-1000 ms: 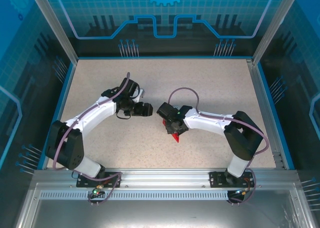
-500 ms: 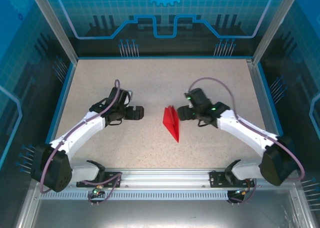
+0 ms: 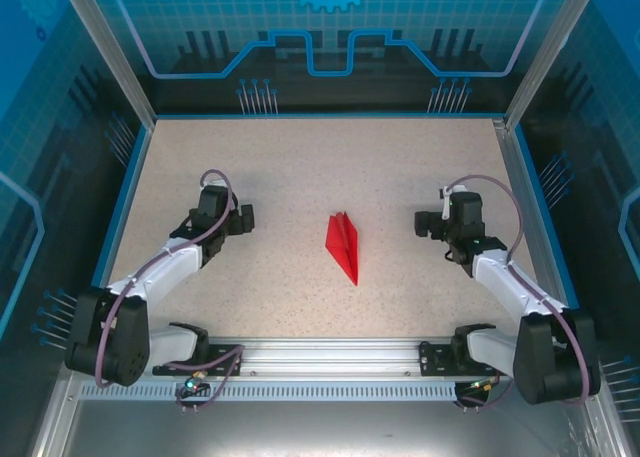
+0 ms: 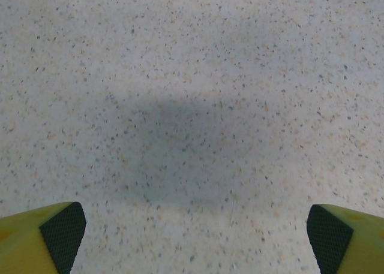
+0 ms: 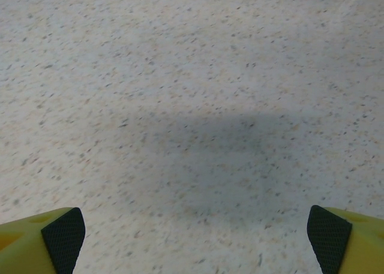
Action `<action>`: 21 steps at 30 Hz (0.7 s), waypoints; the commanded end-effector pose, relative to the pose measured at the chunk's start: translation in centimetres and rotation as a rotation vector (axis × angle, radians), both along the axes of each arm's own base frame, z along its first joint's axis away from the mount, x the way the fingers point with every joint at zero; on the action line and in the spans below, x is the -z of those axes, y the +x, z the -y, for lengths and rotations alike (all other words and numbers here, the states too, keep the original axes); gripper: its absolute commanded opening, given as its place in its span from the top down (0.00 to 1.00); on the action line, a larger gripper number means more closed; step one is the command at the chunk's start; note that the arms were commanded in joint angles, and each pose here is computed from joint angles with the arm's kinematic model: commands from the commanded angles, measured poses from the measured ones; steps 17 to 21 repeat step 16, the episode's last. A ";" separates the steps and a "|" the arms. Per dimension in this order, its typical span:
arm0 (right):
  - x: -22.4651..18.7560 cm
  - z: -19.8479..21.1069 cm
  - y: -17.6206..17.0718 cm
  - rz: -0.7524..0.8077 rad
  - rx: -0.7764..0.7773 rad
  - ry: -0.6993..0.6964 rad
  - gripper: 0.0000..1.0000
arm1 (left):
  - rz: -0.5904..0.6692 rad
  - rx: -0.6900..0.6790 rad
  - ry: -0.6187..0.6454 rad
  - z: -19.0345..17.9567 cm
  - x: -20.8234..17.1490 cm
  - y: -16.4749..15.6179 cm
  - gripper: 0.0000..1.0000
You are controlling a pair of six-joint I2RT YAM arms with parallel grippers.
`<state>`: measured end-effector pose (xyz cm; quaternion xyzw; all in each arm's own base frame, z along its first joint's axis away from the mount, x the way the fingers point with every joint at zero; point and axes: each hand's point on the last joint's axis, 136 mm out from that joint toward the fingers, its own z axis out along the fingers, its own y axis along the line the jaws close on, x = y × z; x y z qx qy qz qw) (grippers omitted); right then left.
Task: Fold a paper plane with a square sheet of paper (pick it up from the middle)
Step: Reset both arms
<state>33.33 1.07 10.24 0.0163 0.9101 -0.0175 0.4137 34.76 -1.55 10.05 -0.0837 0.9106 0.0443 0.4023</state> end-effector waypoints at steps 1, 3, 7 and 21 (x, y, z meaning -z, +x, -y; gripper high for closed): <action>-2.5 -0.3 3.3 0.160 -0.038 0.001 0.01 | 0.072 0.009 0.053 -1.0 0.5 1.7 0.01; -2.1 -0.1 4.3 0.193 -0.037 -0.012 0.01 | 0.092 0.024 0.069 -1.0 0.8 2.4 0.01; -1.1 0.6 5.6 0.260 -0.030 0.016 0.01 | 0.111 0.032 0.085 -1.2 0.9 4.0 0.01; -0.8 0.8 6.3 0.255 -0.044 0.030 0.01 | 0.109 0.050 0.037 -1.2 1.0 4.7 0.01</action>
